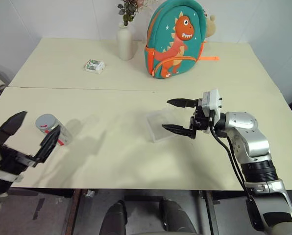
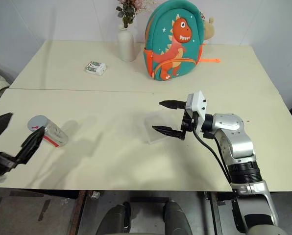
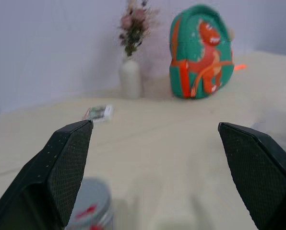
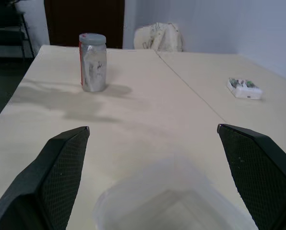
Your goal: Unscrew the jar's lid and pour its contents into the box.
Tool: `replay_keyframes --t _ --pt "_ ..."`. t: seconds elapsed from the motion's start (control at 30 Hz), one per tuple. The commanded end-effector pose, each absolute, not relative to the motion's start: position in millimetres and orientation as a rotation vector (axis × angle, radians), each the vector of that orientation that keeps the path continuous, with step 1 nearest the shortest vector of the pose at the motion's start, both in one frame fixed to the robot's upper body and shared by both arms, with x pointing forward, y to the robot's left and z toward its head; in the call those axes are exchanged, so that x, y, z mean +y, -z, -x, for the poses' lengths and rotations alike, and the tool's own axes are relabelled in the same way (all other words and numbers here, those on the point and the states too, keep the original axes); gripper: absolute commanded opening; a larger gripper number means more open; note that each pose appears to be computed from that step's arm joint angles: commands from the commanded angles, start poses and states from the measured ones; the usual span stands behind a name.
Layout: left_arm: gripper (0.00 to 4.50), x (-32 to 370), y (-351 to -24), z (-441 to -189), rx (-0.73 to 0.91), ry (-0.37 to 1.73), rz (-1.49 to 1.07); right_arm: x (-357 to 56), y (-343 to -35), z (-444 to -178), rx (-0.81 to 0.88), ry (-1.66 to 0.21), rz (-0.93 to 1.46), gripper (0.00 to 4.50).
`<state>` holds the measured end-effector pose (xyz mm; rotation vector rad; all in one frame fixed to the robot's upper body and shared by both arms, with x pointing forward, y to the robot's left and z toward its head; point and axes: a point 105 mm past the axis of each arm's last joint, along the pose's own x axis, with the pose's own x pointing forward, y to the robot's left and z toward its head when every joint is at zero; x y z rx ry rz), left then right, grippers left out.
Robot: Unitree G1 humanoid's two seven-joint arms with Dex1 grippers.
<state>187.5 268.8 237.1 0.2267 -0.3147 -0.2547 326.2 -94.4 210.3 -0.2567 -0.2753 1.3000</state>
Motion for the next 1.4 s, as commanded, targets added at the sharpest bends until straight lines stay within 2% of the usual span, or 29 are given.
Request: replay_keyframes --t 0.03,0.3,0.47,0.7,0.9,1.4 --pt "4.45 281 -248 -171 -0.35 0.163 -0.262 -89 -227 -324 -0.35 -1.324 0.246 4.5" --pt "4.45 300 -202 -159 -0.238 0.058 -0.183 -76 -226 -305 -0.36 -1.496 0.316 4.5" --pt "4.45 304 -173 -159 -0.18 0.043 -0.177 -87 -232 -302 -0.379 -1.509 0.328 4.5" --pt "4.45 321 -159 -166 -0.166 -0.043 -0.181 -89 -231 -298 -0.378 -1.484 0.33 4.5" --pt "4.45 323 -141 -189 -0.147 -0.003 -0.132 -85 -237 -295 -0.397 -1.458 0.337 4.5" --pt "4.45 317 -141 -248 -0.219 0.006 -0.147 -81 -247 -287 -0.409 -1.412 0.34 4.5"
